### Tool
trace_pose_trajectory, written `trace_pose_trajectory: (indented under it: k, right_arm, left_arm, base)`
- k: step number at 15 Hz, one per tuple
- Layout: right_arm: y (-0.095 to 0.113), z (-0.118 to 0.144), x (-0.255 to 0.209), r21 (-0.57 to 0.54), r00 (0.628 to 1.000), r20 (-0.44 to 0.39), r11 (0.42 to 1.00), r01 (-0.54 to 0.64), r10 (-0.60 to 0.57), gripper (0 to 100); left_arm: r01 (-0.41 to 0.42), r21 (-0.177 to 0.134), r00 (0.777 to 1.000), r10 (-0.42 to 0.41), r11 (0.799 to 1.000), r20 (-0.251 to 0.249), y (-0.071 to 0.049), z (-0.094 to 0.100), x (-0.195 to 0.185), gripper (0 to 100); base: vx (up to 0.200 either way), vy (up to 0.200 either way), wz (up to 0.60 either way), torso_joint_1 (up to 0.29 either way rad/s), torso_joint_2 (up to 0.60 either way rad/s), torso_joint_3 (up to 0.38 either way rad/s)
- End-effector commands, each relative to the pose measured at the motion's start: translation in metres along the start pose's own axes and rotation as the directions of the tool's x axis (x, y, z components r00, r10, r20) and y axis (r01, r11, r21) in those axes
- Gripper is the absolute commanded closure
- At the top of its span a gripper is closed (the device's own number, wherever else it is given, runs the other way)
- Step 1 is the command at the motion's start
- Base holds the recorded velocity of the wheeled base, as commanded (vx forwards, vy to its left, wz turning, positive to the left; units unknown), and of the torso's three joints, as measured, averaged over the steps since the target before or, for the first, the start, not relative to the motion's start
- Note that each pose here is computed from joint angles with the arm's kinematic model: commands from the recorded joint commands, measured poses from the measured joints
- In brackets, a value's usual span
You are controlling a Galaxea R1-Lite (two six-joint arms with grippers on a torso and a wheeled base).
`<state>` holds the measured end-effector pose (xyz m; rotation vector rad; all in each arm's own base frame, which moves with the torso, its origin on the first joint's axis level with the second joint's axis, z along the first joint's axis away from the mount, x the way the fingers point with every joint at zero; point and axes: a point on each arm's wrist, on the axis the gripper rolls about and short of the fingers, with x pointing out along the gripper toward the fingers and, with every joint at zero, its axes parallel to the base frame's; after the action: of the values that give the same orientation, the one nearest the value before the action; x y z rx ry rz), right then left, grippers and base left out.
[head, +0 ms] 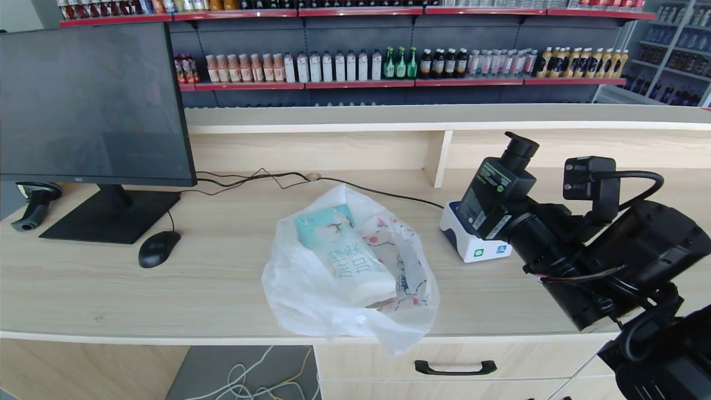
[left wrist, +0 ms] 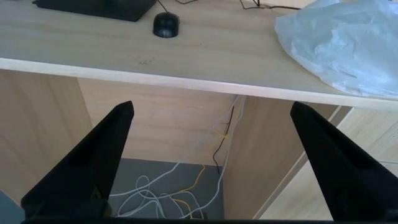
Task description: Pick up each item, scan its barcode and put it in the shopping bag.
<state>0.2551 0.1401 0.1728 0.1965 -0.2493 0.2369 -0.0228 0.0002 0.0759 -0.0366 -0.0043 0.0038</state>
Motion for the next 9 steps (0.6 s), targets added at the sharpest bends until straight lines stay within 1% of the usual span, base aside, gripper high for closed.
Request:
trace_pose_trajectory:
  k: [1, 4, 9]
  right_arm:
    - [0.0003, 0.0, -0.0004, 0.0, 1.0, 0.0, 1.0, -0.001, 0.001, 100]
    - [-0.0001, -0.0005, -0.0015, -0.001, 1.0, -0.004, 1.0, -0.001, 0.001, 100]
    - [-0.0001, 0.0, -0.0017, 0.001, 1.0, -0.003, 1.0, -0.001, 0.001, 100]
  left_arm:
    - [-0.001, 0.0, 1.0, 0.001, 1.0, 0.0, 0.0, 0.0, 0.0, 0]
    - [-0.001, -0.002, 1.0, 0.001, 1.0, -0.001, 0.0, 0.0001, 0.0001, 0]
    - [-0.001, 0.0, 1.0, 0.001, 1.0, 0.0, 0.0, 0.0, 0.0, 0]
  base:
    - [0.0, 0.0, 0.0, 0.0, 0.0, 0.0]
    - [0.0, 0.0, 0.0, 0.0, 0.0, 0.0]
    - [0.0, 0.0, 0.6, -0.001, 0.0, 0.002]
